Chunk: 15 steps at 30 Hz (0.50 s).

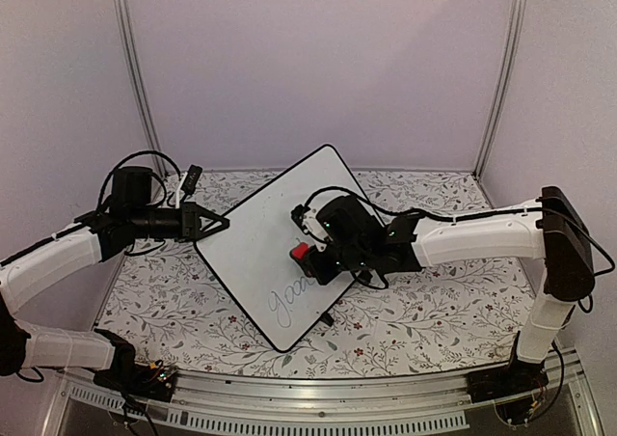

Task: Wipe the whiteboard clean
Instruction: Erase the whiteboard at the center of the board.

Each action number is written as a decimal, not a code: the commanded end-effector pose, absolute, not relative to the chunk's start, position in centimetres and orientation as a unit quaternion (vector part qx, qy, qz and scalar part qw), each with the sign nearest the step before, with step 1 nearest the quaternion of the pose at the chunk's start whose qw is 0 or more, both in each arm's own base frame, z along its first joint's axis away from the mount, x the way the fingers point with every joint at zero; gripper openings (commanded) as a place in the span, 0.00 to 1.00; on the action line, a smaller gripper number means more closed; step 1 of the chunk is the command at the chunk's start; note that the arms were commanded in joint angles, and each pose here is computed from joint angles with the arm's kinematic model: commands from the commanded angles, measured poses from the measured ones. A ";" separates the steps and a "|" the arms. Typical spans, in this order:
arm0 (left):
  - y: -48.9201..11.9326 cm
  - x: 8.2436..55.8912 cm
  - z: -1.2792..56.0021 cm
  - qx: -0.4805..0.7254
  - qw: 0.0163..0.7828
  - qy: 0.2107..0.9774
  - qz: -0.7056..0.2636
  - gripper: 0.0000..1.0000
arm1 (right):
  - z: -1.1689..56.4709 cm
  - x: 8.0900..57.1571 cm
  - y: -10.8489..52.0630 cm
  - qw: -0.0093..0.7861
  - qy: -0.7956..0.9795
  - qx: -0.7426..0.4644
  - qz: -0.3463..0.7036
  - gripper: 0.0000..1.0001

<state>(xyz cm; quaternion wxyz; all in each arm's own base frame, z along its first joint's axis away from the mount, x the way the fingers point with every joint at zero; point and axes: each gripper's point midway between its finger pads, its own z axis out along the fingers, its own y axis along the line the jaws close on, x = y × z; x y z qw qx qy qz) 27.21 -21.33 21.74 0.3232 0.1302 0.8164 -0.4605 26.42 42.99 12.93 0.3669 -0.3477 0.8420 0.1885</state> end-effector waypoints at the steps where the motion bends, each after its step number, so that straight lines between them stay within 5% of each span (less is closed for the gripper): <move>1: -21.9 26.4 22.0 0.156 0.321 0.805 -0.474 0.00 | 10.6 26.3 41.1 0.335 0.863 -0.344 0.158 0.00; 15: -21.9 26.4 22.2 0.157 0.324 0.803 -0.475 0.00 | 14.6 29.5 43.9 0.390 0.839 -0.345 0.159 0.00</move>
